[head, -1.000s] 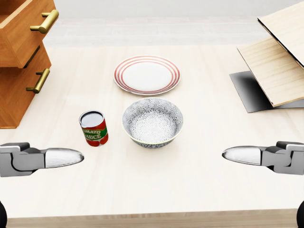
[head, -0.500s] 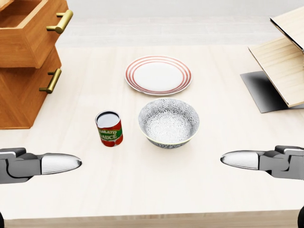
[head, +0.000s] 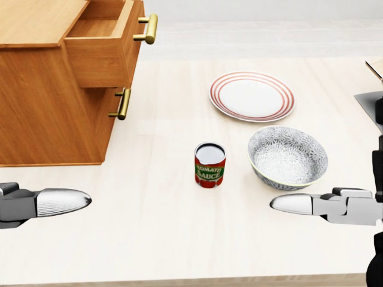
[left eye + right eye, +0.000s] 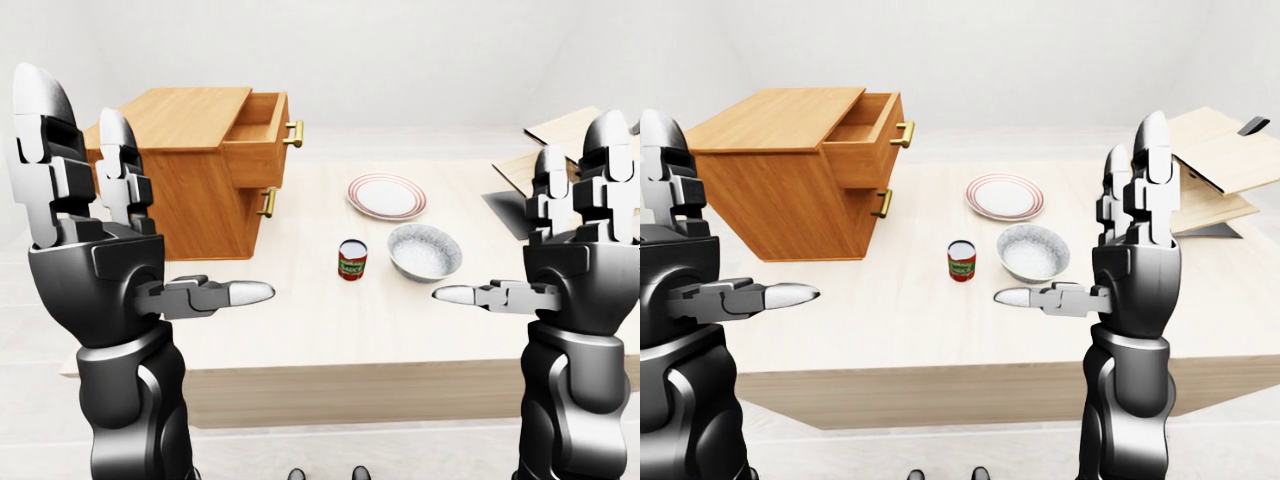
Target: Close the top drawer of the cabinet.
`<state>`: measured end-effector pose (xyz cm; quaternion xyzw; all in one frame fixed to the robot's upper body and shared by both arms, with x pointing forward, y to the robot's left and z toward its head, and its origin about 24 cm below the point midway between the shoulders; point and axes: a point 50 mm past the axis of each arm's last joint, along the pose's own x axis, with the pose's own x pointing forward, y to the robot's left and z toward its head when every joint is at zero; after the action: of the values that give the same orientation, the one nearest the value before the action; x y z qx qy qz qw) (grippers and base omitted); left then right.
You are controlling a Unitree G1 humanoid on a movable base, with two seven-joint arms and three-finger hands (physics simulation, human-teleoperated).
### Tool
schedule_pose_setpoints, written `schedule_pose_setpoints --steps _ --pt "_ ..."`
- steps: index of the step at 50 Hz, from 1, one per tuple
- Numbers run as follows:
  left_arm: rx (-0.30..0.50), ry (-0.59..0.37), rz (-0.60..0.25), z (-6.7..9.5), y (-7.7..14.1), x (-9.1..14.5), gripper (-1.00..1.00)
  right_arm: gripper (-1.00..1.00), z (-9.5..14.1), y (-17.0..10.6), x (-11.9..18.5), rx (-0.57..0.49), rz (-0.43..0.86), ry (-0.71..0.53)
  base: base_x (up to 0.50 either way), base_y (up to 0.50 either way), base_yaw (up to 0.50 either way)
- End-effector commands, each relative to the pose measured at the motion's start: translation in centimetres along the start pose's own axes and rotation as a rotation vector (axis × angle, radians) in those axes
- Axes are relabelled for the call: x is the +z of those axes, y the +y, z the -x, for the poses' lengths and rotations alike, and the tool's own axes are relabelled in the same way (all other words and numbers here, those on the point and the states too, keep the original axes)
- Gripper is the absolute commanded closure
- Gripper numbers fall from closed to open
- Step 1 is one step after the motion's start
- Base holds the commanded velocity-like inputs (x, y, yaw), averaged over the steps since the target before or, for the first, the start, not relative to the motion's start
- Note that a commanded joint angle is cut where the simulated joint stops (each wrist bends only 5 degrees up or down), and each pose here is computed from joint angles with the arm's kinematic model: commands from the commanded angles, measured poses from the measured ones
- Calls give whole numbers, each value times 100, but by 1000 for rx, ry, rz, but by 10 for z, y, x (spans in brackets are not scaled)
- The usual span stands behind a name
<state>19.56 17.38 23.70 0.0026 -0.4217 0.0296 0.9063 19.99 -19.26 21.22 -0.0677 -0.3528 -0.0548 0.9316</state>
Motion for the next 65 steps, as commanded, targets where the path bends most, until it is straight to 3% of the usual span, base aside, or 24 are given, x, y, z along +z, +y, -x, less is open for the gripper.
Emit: schedule_pose_setpoints --steps 1,41,55,65 --pt "3 -6 7 0 0 1 -100 -100 2 0 -2 8 11 15 5 50 0" --pt "-16 6 -11 1 -1 -1 -100 -100 5 2 -8 28 30 51 4 39 0" --pt "-9 52 -18 5 -1 -8 -100 -100 7 0 -10 10 2 58 0 0 0" --pt "-18 40 -23 3 -2 -7 -100 -100 9 2 -14 29 3 82 41 0 0"
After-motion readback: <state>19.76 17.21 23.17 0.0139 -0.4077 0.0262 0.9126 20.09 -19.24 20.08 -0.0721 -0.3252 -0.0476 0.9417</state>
